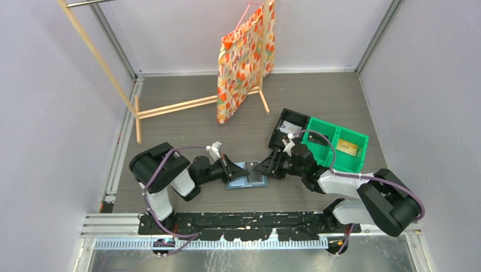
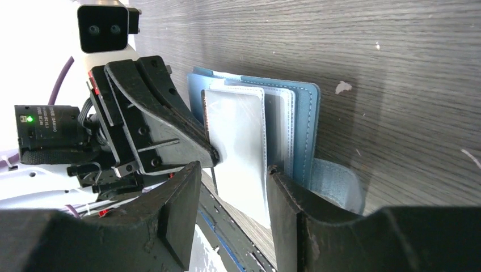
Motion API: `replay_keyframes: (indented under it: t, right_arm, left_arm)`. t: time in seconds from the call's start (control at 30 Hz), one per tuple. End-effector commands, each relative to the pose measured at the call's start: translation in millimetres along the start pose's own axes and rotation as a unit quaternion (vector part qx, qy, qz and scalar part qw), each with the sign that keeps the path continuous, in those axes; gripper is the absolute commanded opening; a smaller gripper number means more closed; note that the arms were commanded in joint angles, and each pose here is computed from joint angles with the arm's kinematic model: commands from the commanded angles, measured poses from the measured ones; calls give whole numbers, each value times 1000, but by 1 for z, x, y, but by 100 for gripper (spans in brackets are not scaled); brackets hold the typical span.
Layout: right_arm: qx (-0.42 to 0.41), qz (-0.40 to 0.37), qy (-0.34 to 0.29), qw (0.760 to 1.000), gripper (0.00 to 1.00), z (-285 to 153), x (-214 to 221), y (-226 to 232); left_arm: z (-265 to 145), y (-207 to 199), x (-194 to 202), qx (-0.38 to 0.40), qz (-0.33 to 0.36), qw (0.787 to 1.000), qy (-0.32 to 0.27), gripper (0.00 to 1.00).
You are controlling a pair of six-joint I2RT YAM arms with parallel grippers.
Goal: Take the credit cards out of the card holder
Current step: Remove the credit card from the card holder.
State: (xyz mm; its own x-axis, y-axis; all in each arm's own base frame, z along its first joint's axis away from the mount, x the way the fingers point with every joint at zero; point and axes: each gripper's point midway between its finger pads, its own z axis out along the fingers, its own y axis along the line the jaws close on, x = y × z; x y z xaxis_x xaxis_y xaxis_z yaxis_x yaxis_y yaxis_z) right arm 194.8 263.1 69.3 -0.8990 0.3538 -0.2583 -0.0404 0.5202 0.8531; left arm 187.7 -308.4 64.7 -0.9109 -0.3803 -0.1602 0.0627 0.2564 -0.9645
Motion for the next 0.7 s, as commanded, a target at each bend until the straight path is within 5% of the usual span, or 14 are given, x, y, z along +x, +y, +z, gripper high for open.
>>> replay_keyframes:
  t: [0.0,0.67]
  right_arm:
    - [-48,10,-5,999,49,-1,-4,13]
    - [-186,104,-2,977,23,-5,-19,29]
  left_arm:
    - [0,-28,-3,51,21,998,0,1]
    - [-3,-45,-4,74,14,997,2,0]
